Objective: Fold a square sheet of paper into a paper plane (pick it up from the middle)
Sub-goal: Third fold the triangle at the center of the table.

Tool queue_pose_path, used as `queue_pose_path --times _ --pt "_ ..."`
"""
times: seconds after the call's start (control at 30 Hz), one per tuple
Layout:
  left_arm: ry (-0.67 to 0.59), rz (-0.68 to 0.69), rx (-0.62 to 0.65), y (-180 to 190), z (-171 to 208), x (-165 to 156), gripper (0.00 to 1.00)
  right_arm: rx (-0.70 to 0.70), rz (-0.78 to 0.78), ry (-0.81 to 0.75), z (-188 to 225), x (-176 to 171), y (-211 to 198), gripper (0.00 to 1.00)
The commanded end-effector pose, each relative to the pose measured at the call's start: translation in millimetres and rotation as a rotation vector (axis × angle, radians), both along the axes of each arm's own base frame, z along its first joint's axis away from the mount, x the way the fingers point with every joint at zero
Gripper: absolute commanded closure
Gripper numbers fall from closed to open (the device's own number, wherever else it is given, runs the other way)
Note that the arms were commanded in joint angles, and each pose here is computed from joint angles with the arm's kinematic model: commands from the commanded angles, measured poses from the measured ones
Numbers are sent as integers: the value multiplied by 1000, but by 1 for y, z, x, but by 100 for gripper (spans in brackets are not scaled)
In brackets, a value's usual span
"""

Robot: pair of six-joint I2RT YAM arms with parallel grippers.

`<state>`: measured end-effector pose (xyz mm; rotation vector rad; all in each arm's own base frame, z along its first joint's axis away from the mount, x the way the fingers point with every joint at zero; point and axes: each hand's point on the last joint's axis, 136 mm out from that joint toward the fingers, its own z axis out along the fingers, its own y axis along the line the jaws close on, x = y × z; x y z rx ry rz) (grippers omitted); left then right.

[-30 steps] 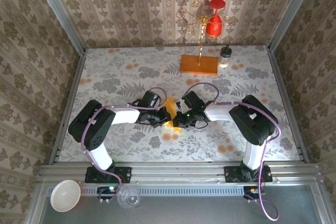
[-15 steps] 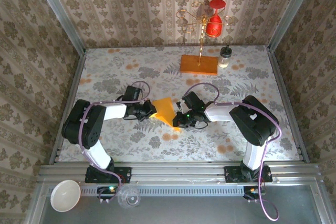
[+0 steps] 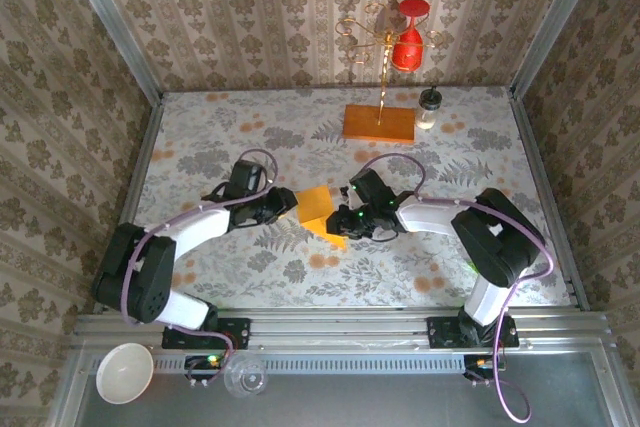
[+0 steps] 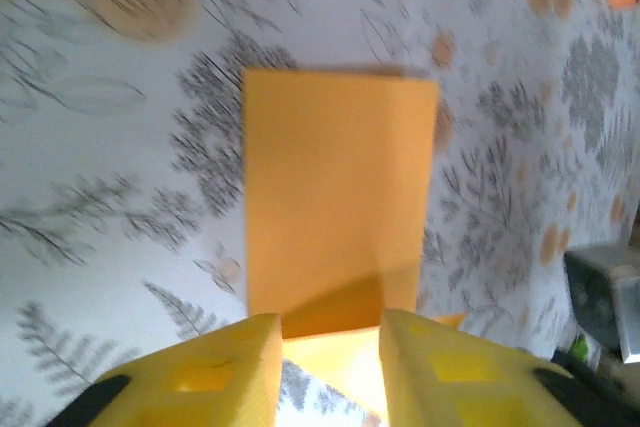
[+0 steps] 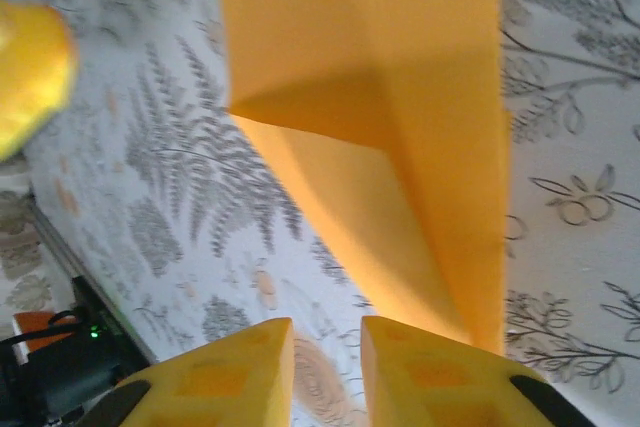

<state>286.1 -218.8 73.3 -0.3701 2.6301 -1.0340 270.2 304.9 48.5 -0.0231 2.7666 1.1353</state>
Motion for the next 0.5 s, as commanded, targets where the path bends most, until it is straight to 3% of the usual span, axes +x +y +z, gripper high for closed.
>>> queue_pose_path --times 0.0,0.2,0.47 --pt "77 53 -27 -4 -13 -19 56 18 -29 -30 12 9 1 72" --pt "122 54 -92 -17 -21 -34 47 -7 -38 -9 -5 16 1 72" --pt "145 57 -122 -31 -28 -33 45 -52 -63 15 -24 22 -5 68"
